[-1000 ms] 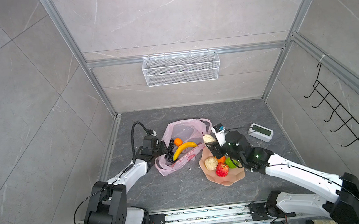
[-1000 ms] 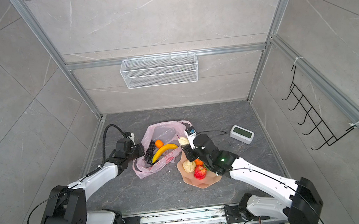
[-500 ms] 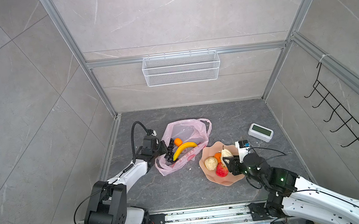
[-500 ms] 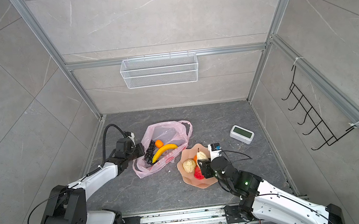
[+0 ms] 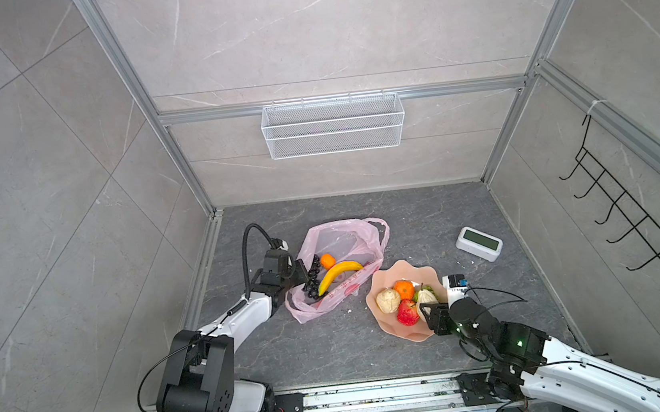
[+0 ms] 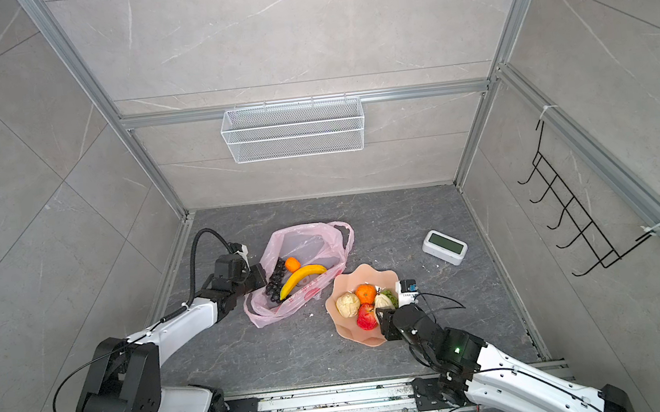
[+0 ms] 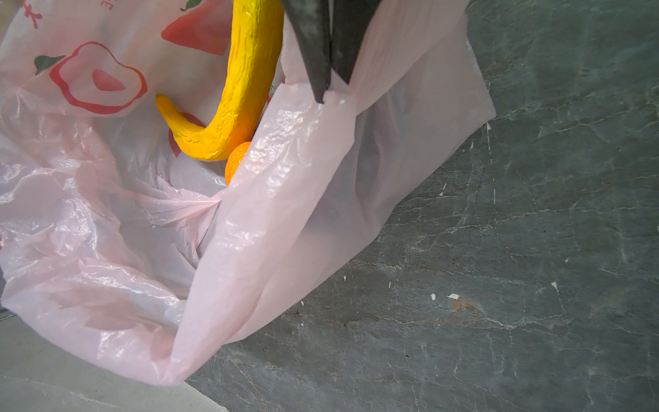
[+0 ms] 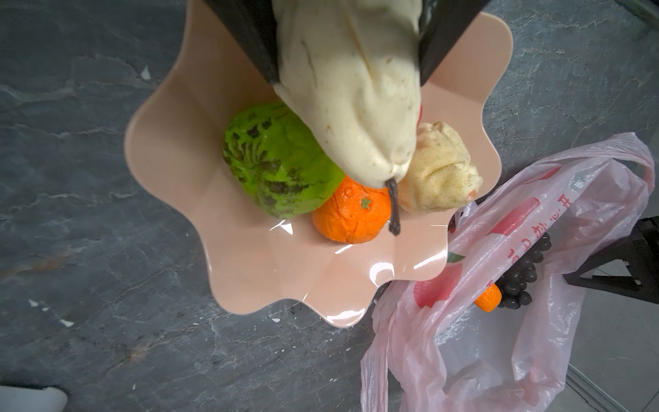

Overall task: Take the fake fruits out of the plastic bag
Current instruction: 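Lower the cream pear into the bowl and open the right gripper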

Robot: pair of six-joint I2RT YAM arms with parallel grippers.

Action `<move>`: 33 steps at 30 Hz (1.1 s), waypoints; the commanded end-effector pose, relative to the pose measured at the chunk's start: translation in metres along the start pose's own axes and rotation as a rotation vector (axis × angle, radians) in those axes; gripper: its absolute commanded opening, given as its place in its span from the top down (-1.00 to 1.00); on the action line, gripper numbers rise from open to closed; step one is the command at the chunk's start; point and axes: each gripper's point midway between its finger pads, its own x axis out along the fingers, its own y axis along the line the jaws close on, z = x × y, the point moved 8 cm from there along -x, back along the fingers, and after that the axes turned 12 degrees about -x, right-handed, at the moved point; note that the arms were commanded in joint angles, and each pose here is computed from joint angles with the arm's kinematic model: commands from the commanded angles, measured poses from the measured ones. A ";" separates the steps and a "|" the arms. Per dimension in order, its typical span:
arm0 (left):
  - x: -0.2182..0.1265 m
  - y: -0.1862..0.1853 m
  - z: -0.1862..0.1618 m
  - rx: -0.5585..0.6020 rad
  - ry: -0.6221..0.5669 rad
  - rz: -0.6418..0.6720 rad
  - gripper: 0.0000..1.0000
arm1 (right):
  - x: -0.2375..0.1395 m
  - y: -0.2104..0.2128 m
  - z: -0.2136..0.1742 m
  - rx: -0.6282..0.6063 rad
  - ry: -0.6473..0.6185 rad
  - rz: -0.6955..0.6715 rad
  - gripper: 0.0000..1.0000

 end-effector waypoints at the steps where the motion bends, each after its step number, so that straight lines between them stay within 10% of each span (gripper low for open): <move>1: 0.000 -0.005 0.006 0.022 -0.024 -0.029 1.00 | 0.005 -0.004 -0.008 0.006 -0.003 -0.024 0.34; 33: 0.001 -0.004 0.005 0.025 -0.021 -0.025 1.00 | 0.009 -0.005 -0.012 -0.027 -0.005 -0.029 -0.27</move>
